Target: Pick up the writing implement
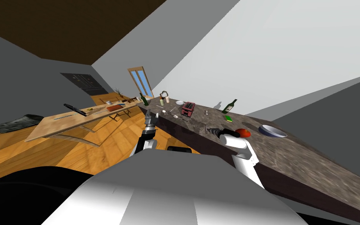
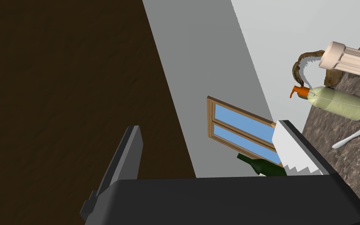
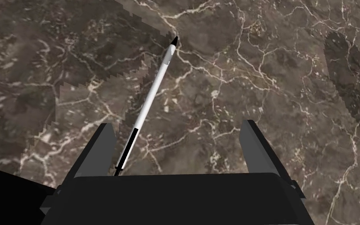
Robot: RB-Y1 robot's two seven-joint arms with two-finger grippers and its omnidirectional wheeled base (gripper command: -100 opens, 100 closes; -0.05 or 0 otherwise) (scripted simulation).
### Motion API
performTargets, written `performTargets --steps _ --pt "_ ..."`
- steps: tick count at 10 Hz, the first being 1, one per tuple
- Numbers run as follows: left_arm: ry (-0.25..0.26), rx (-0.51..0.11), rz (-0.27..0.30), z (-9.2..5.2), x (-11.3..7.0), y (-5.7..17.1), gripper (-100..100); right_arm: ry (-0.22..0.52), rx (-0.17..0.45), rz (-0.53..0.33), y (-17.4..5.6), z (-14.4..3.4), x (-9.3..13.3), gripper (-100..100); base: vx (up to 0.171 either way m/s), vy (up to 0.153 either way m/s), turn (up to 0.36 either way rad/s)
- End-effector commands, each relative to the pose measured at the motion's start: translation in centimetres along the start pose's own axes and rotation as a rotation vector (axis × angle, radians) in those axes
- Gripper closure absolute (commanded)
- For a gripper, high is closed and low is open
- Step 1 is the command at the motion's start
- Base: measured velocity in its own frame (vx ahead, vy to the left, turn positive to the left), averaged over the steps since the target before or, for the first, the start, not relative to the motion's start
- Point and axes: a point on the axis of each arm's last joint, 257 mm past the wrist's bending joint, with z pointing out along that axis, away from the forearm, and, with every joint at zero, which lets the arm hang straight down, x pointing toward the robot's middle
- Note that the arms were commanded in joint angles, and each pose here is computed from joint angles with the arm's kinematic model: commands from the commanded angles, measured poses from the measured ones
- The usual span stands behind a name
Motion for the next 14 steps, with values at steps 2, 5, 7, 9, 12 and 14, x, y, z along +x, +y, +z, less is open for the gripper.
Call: performTargets --steps 2,5,7,9,12,14 --pt "0.000 0.000 0.000 0.0 0.0 0.0 0 -0.073 0.010 0.069 0.3 0.1 -1.8 -100 0.002 0.021 0.074" --pt "0.000 0.000 0.000 0.0 0.0 0.0 0 -0.156 0.013 0.174 1.1 0.2 -3.4 -100 0.005 0.027 0.076" --pt "0.000 0.000 0.000 0.0 0.0 0.0 0 -0.219 0.014 0.235 1.3 0.1 -4.7 -100 0.000 0.025 0.070" --pt "0.000 0.000 0.000 0.0 0.0 0.0 0 -0.275 0.012 0.295 1.5 -0.2 -5.9 -100 0.003 0.023 0.050" --pt "0.000 0.000 0.000 0.0 0.0 0.0 0 -0.345 0.007 0.354 1.6 -0.6 -7.3 -100 0.004 0.020 0.059" --pt "0.000 0.000 0.000 0.0 0.0 0.0 0 -0.410 -0.005 0.432 2.1 -1.1 -8.4 -100 0.005 0.025 0.087"
